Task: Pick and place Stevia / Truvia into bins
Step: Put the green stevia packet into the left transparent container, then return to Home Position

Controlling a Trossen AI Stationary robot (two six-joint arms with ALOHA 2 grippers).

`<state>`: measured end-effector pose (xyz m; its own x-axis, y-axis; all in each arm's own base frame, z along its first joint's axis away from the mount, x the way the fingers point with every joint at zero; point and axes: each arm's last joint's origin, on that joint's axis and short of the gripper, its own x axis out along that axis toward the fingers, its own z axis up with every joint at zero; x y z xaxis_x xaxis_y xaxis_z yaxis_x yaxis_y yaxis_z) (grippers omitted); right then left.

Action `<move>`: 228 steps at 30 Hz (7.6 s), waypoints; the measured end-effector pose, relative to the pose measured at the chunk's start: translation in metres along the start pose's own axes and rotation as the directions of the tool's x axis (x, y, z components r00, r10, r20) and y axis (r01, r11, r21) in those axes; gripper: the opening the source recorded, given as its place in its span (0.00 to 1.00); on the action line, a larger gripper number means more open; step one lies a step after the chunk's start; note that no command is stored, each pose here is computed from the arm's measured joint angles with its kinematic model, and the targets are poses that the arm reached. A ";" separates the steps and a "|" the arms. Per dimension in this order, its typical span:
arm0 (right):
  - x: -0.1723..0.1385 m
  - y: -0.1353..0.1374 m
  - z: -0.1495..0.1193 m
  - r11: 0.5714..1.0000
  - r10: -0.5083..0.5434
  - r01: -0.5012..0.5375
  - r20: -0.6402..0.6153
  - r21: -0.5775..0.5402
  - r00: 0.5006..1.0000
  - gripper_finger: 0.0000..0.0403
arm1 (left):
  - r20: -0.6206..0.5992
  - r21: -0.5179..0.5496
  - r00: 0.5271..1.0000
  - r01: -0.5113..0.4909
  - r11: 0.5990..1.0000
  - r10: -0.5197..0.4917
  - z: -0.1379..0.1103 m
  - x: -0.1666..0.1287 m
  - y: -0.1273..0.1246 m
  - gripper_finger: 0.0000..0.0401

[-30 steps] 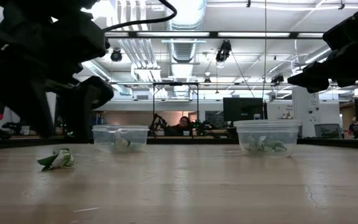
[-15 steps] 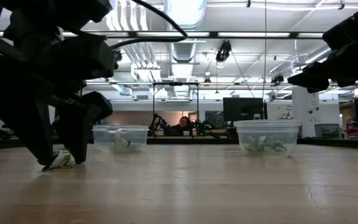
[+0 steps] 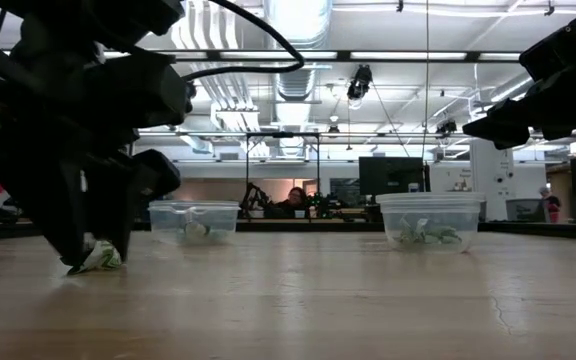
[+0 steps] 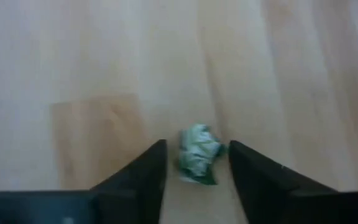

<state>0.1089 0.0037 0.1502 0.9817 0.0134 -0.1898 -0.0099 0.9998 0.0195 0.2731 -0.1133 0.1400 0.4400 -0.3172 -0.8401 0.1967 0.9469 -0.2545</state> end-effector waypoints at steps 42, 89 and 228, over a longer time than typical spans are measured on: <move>0.000 0.000 0.000 1.000 0.000 0.000 0.000 -0.001 1.000 0.65 | 0.325 -0.196 0.496 -0.797 0.571 0.805 0.037 -0.029 0.018 0.00; 0.000 0.000 0.000 1.000 0.000 0.000 0.000 -0.002 1.000 0.64 | 0.201 -0.149 0.347 -0.914 0.378 0.916 0.017 -0.033 0.028 0.14; 0.001 0.000 -0.001 1.000 0.000 0.000 -0.013 -0.002 1.000 0.64 | 0.802 0.035 0.578 -0.298 0.954 0.151 -0.144 -0.119 0.066 0.14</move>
<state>0.1095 0.0037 0.1490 0.9792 0.0133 -0.2024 -0.0099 0.9998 0.0176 0.1072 -0.0050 0.1542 0.9867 -0.0835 -0.1395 0.0877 0.9958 0.0243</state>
